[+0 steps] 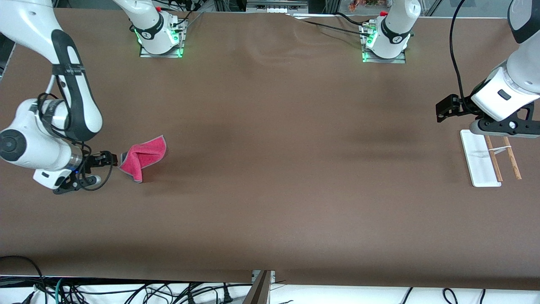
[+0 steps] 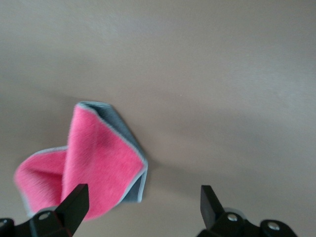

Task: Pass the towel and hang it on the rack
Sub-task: 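Lower the right gripper onto the pink towel and grasp it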

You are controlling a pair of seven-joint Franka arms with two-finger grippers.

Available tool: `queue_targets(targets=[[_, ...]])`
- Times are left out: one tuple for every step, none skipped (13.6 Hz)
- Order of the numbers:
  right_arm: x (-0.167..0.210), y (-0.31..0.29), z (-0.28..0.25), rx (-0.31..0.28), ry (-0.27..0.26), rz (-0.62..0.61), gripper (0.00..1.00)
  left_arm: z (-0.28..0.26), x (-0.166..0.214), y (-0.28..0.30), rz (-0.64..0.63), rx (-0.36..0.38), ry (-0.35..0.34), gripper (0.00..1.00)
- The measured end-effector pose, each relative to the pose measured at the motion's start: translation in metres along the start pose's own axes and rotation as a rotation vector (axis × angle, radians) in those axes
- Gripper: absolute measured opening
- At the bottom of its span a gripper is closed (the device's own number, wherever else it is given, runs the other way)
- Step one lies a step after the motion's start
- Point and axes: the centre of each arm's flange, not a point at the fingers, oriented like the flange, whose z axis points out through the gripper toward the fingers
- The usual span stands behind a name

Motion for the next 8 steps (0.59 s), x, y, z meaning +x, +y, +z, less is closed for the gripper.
queue_targets(targets=[[-0.001, -0.001, 0.013, -0.003, 0.01, -0.011, 1.0, 0.0, 0.0, 0.0, 0.0, 0.0, 0.0, 1.0], [-0.003, -0.002, 0.024, -0.006, 0.016, -0.032, 1.0, 0.0, 0.0, 0.0, 0.0, 0.0, 0.0, 1.0], [-0.006, 0.0, 0.036, -0.001, 0.017, -0.044, 1.0, 0.0, 0.0, 0.0, 0.0, 0.0, 0.0, 1.0], [-0.009, 0.004, 0.046, 0.015, 0.016, -0.047, 1.0, 0.0, 0.0, 0.0, 0.0, 0.0, 0.0, 1.0], [-0.011, 0.008, 0.055, 0.035, 0.015, -0.048, 1.0, 0.0, 0.0, 0.0, 0.0, 0.0, 0.0, 1.0], [-0.013, 0.011, 0.062, 0.05, 0.013, -0.047, 1.0, 0.0, 0.0, 0.0, 0.0, 0.0, 0.0, 1.0], [-0.014, 0.012, 0.066, 0.058, 0.012, -0.044, 1.0, 0.0, 0.0, 0.0, 0.0, 0.0, 0.0, 1.0], [-0.014, 0.012, 0.069, 0.067, 0.015, -0.036, 1.0, 0.0, 0.0, 0.0, 0.0, 0.0, 0.0, 1.0]])
